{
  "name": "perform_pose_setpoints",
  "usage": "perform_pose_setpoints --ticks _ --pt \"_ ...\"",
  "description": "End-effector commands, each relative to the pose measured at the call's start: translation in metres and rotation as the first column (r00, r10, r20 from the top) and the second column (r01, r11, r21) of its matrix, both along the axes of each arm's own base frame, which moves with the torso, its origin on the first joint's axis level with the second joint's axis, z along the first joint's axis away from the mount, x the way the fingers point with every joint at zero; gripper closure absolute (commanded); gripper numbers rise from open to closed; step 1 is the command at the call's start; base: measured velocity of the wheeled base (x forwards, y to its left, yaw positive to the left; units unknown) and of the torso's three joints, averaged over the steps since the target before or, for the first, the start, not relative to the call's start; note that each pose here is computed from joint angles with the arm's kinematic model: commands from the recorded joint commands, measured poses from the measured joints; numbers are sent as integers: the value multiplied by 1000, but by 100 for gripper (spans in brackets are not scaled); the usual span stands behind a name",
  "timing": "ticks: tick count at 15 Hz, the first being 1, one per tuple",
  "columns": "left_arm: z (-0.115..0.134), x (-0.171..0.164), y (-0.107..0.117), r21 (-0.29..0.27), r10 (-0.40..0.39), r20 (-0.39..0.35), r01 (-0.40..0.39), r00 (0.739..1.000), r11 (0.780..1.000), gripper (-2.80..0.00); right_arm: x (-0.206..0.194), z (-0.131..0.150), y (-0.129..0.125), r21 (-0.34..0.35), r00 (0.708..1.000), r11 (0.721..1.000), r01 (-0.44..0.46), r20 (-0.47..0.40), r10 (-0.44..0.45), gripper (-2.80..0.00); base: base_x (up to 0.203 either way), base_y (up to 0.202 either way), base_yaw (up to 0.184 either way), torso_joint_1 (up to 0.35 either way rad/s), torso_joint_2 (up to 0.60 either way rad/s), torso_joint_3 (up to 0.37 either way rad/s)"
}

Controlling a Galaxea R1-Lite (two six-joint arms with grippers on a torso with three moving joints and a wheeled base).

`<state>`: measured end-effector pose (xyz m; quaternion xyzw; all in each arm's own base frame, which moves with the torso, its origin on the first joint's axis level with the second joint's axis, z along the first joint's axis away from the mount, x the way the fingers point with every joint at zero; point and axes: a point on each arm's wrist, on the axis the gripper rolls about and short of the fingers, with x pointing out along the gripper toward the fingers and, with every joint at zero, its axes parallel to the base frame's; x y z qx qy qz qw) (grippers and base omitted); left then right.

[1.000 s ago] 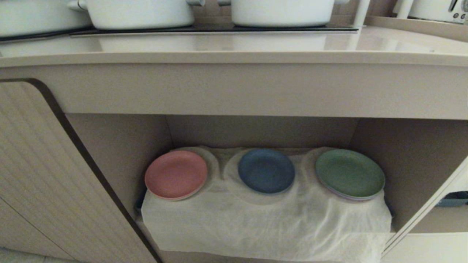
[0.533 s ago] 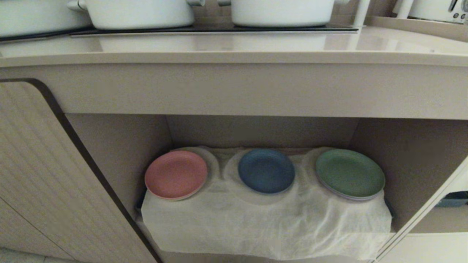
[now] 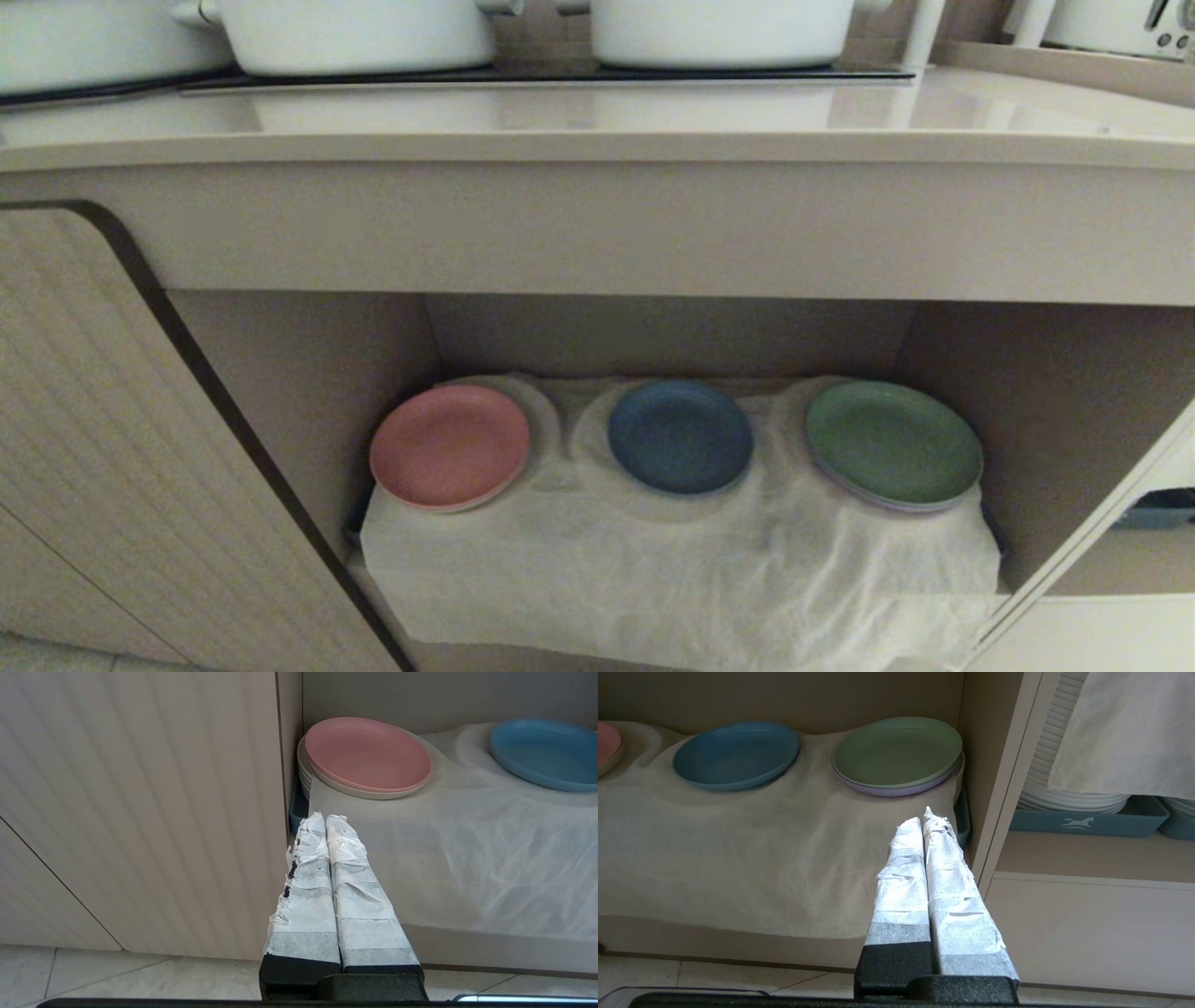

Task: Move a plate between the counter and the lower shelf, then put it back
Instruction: Pick up the plate in the cupboard

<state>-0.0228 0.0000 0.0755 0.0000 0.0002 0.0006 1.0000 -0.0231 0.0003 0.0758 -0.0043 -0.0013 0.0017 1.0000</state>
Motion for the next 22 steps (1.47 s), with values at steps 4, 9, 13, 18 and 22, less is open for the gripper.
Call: perform_pose_setpoints --ticks 4,9,13,18,22 --pt "0 0 0 0 0 0 0 1000 1000 0 0 0 0 -1 1000 1000 0 -1 0 0 0 0 0 0 0 0" --pt "0 0 0 0 0 0 0 1000 1000 0 0 0 0 -1 1000 1000 -1 -1 1 0 0 0 0 0 0 0" --pt "0 0 0 0 0 0 0 1000 1000 0 0 0 0 -1 1000 1000 0 -1 0 0 0 0 0 0 0 0" --pt "0 0 0 0 -1 0 1 1000 1000 0 0 0 0 -1 1000 1000 0 -2 0 0 0 0 0 0 0 0" --pt "0 0 0 0 -1 0 1 1000 1000 0 0 0 0 -1 1000 1000 0 -1 0 0 0 0 0 0 0 0"
